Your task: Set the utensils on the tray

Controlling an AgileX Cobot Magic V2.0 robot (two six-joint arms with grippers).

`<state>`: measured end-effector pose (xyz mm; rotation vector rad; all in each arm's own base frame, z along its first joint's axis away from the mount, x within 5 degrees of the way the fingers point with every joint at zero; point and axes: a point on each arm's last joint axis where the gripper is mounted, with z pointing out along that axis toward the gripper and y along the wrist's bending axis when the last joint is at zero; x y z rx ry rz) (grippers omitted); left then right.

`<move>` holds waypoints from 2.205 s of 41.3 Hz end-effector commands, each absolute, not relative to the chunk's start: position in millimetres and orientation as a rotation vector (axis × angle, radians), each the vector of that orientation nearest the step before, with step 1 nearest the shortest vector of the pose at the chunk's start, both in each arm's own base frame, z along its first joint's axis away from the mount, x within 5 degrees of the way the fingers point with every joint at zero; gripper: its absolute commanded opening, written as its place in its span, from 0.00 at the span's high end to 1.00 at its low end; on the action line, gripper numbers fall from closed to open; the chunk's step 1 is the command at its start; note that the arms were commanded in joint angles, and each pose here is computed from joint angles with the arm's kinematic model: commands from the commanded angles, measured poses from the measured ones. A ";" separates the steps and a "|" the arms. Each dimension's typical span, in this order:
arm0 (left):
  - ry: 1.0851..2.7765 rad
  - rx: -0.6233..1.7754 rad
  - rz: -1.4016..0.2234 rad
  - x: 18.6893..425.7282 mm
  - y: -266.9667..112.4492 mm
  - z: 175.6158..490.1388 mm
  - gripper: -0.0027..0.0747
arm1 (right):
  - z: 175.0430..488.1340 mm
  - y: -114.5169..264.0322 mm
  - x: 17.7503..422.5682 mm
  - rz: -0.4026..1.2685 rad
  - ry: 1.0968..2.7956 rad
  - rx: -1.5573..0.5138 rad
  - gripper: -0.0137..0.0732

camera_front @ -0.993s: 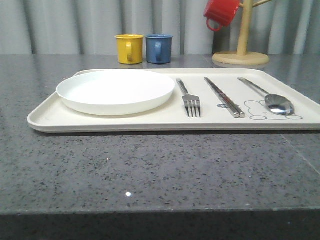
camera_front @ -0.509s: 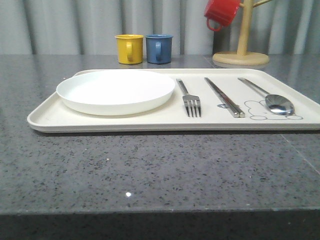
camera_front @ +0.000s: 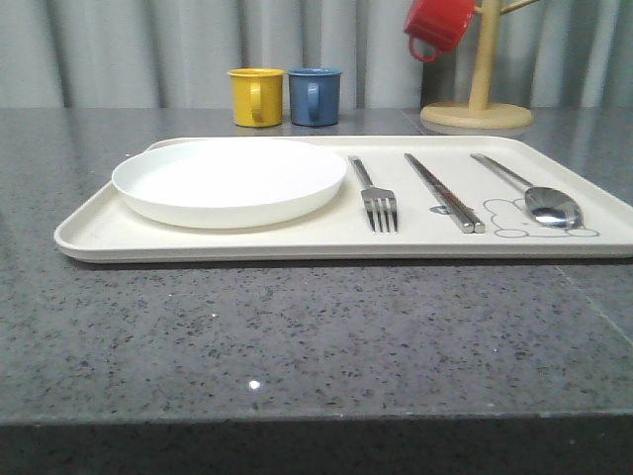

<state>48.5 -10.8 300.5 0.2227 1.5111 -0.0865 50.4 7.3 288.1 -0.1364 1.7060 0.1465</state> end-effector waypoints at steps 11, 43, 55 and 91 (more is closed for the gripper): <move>1.400 0.134 -0.028 45.1 -5.5 266.9 0.99 | 301.9 7.5 50.9 0.137 1.608 -0.146 0.97; 1.464 0.084 0.032 54.3 -2.1 211.7 0.99 | 301.5 7.5 51.0 0.137 1.610 -0.146 0.97; 1.464 0.084 0.032 54.3 -2.1 211.7 0.99 | 301.6 7.6 51.0 0.138 1.610 -0.146 0.97; 1.464 0.084 0.032 54.3 -2.1 211.7 0.99 | 211.9 -6.6 53.4 -0.040 1.580 0.146 0.97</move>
